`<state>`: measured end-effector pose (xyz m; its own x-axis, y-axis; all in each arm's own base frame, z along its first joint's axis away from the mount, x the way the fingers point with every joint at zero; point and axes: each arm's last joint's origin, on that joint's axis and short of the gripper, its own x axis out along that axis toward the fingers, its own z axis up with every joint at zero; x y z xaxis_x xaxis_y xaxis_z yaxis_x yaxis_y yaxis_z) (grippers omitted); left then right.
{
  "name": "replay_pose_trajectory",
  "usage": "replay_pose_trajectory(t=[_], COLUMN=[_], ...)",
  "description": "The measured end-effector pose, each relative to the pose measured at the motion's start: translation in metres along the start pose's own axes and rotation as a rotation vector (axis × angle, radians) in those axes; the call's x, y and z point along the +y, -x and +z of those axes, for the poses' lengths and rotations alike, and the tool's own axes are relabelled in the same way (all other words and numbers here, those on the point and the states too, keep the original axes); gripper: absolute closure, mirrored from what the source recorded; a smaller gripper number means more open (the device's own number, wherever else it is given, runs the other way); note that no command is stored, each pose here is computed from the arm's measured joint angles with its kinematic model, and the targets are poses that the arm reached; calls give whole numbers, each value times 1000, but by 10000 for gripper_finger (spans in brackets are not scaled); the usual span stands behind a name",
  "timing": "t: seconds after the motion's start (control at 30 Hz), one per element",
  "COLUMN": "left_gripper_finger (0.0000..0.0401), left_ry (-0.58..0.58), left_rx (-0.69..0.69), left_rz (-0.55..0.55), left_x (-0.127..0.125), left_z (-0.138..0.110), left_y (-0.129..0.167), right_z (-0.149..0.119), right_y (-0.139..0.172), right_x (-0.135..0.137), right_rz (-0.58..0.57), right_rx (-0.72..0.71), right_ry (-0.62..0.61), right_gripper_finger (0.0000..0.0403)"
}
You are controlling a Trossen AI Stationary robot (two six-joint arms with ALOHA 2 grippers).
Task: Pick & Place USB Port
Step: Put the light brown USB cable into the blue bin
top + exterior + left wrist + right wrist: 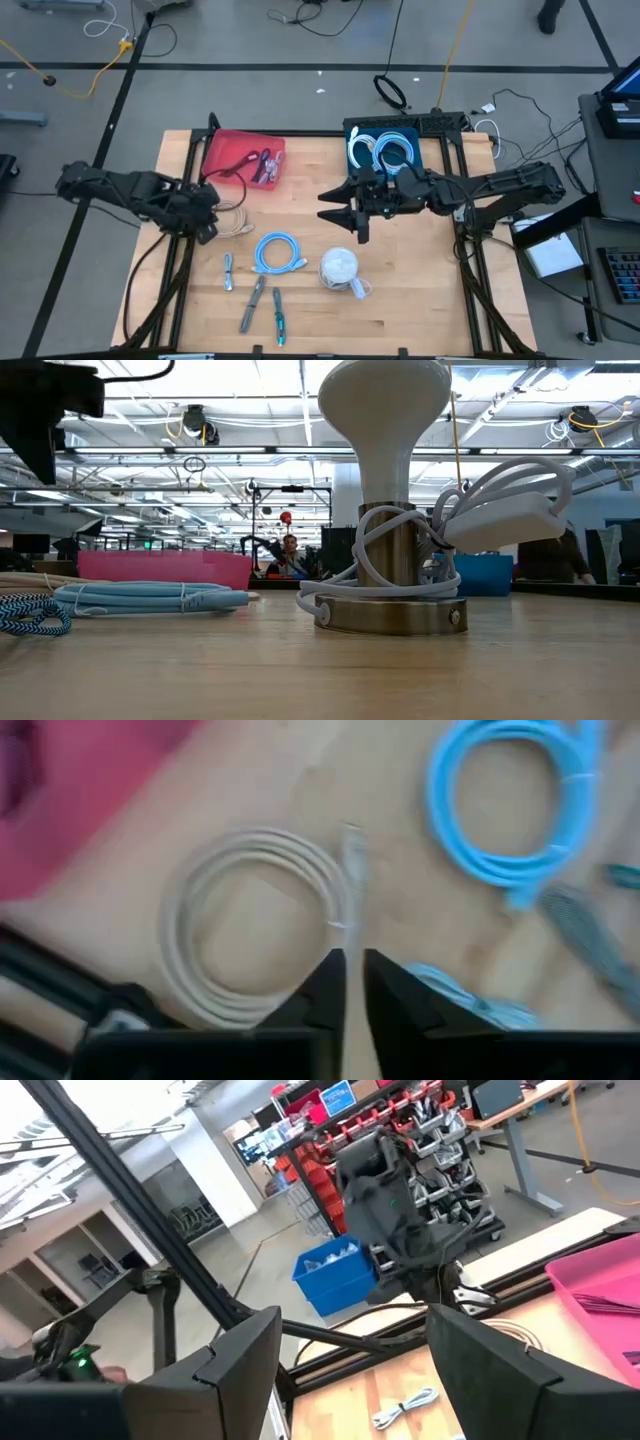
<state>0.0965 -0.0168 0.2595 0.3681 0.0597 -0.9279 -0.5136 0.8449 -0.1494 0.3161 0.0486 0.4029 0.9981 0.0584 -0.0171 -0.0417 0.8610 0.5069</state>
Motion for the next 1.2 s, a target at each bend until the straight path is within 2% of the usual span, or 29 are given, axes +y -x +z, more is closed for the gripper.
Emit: replay_pose_trajectory(t=[0.13,0.3,0.43,0.6,0.67,0.73,0.8,0.87,0.9,0.97,1.2], left_gripper_finger=[295,223,194,186,191,215,269,347,366,367,367], left_ry=[-21,-89,-130,-135,-114,-69,-35,-25,-12,20,82], left_rx=[79,210,297,406,449,480,494,489,470,405,1], left_rz=[83,33,79,129,102,100,113,104,97,91,-102], left_x=[-2,-13,-16,-17,-19,-22,-23,-27,-30,-37,-76], left_z=[-4,-4,-7,-13,-15,-16,-15,-12,-8,2,61], left_y=[-23,-59,-84,-113,-125,-134,-138,-139,-137,-131,-74], right_z=[2,4,4,3,2,2,2,1,1,0,-8], right_y=[0,-1,-1,-1,0,0,0,0,0,0,0], right_x=[-5,-7,-7,-6,-5,-4,-3,-3,-3,-4,-11], right_rz=[-19,-24,-24,-20,-15,-14,-12,-11,-12,-17,-86], right_rx=[-2,-9,-8,-6,-6,-5,-2,1,2,12,95], right_ry=[0,-4,-4,-8,-8,-8,-9,-9,-13,-26,-96], right_gripper_finger=[161,161,161,161,161,161,161,161,161,161,161])
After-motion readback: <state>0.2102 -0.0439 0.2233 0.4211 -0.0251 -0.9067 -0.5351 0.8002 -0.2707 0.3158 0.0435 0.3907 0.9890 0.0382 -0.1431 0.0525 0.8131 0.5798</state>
